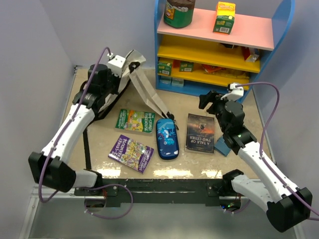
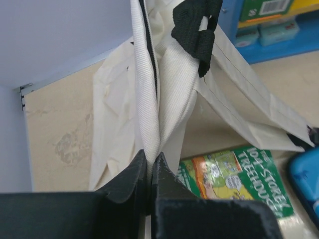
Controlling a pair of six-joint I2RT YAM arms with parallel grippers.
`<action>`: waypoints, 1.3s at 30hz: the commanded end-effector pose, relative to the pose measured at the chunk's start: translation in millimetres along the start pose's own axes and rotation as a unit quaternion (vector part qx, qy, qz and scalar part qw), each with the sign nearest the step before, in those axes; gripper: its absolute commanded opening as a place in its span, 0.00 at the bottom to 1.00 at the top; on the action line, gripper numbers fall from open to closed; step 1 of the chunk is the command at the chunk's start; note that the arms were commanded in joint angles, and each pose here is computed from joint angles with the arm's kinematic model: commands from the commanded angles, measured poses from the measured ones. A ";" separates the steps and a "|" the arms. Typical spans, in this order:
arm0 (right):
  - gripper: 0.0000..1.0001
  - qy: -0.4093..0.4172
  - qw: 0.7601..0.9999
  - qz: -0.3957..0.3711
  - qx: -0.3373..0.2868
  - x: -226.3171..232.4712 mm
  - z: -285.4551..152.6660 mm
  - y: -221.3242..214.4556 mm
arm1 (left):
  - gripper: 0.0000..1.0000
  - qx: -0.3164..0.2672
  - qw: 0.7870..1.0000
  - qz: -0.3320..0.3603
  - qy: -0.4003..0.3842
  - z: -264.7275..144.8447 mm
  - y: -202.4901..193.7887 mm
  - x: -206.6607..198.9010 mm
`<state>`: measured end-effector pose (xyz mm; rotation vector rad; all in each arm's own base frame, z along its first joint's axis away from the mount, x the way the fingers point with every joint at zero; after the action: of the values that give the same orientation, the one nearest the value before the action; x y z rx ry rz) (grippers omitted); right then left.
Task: Pack the student bag
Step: Pick up the student bag at the corner of the board, then place the student bag at the center of the board.
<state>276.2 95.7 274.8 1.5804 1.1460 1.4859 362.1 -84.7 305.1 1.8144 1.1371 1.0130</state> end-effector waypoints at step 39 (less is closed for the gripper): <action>0.96 0.091 0.980 0.047 0.169 88.0 24.8 -56.5 | 0.96 -0.002 0.899 0.121 -0.420 -110.5 -39.9 -164.5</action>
<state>276.3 179.0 210.5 1.8434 1.5736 1.3501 175.0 -219.3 220.5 2.2504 0.4164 0.1039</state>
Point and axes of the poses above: each gripper's point midway between its finger pads, its own z axis out along the fingers, its own x axis along the line the jaws close on, y = z × x, the point moved 6 cm from there along -z, back along the fingers, and after that the axes turned 1 degree about z, right-handed, at the moved point
